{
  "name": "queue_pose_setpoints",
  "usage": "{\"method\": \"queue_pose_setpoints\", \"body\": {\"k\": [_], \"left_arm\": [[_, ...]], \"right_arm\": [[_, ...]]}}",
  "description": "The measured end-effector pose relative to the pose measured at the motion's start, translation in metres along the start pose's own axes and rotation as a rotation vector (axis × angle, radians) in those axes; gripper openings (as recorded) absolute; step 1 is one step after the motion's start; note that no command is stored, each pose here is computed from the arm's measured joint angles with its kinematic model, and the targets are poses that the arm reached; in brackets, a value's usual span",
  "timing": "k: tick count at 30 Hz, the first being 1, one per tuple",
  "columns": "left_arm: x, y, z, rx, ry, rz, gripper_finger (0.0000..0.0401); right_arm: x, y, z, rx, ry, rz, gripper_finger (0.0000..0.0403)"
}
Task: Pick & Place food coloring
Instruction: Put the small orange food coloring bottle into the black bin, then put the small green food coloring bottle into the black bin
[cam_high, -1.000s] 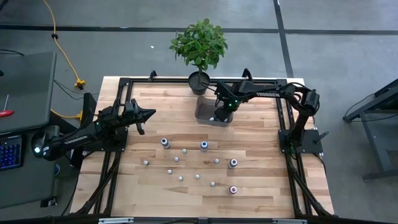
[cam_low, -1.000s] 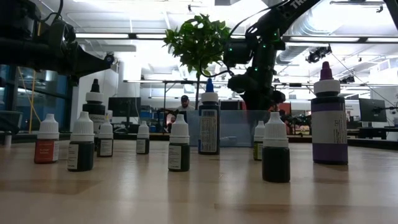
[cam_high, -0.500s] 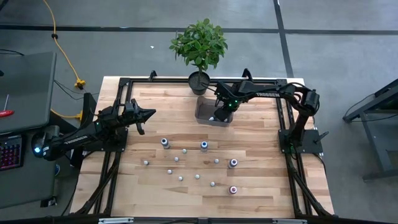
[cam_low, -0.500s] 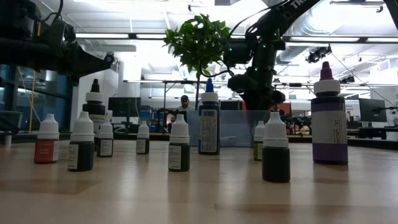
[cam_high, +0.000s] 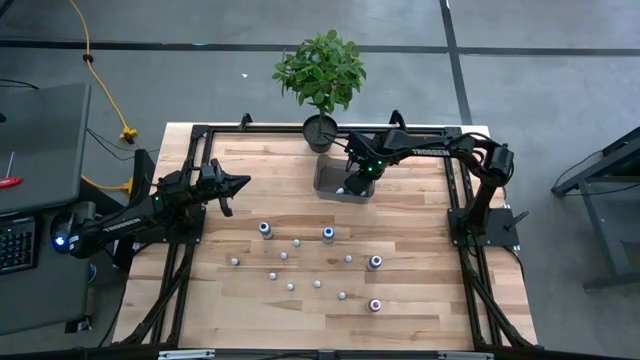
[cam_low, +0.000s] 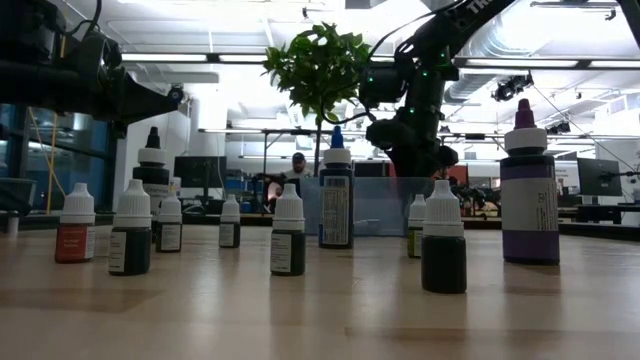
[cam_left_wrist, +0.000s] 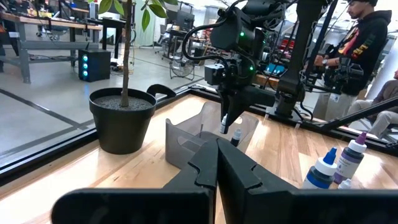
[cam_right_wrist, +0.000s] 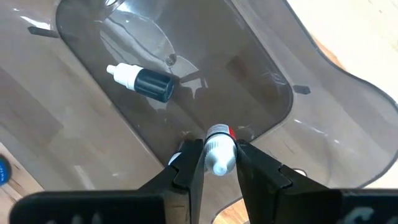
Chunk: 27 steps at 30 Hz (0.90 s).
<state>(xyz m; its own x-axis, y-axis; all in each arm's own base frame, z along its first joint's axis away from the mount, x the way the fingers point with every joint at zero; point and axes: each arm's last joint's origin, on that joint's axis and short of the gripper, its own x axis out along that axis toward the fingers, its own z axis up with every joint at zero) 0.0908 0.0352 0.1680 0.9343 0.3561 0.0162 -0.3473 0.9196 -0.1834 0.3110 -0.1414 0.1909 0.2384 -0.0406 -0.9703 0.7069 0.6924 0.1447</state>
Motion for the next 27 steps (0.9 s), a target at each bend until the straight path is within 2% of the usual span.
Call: {"method": "queue_pose_setpoints", "body": {"k": [7,18,27], "left_arm": [[0.0000,0.0000,0.0000,0.000,0.000,0.000,0.0000],[0.0000,0.0000,0.0000,0.000,0.000,0.000,0.0000],[0.0000,0.0000,0.0000,0.000,0.000,0.000,0.0000]], "right_arm": [[0.0000,0.0001,0.0000,-0.001,0.002,0.004,0.0086],[-0.0001,0.0003,-0.0001,-0.005,0.004,0.011,0.0130],[-0.0001,0.0003,-0.0001,-0.004,0.003,0.009,0.0134]]}}
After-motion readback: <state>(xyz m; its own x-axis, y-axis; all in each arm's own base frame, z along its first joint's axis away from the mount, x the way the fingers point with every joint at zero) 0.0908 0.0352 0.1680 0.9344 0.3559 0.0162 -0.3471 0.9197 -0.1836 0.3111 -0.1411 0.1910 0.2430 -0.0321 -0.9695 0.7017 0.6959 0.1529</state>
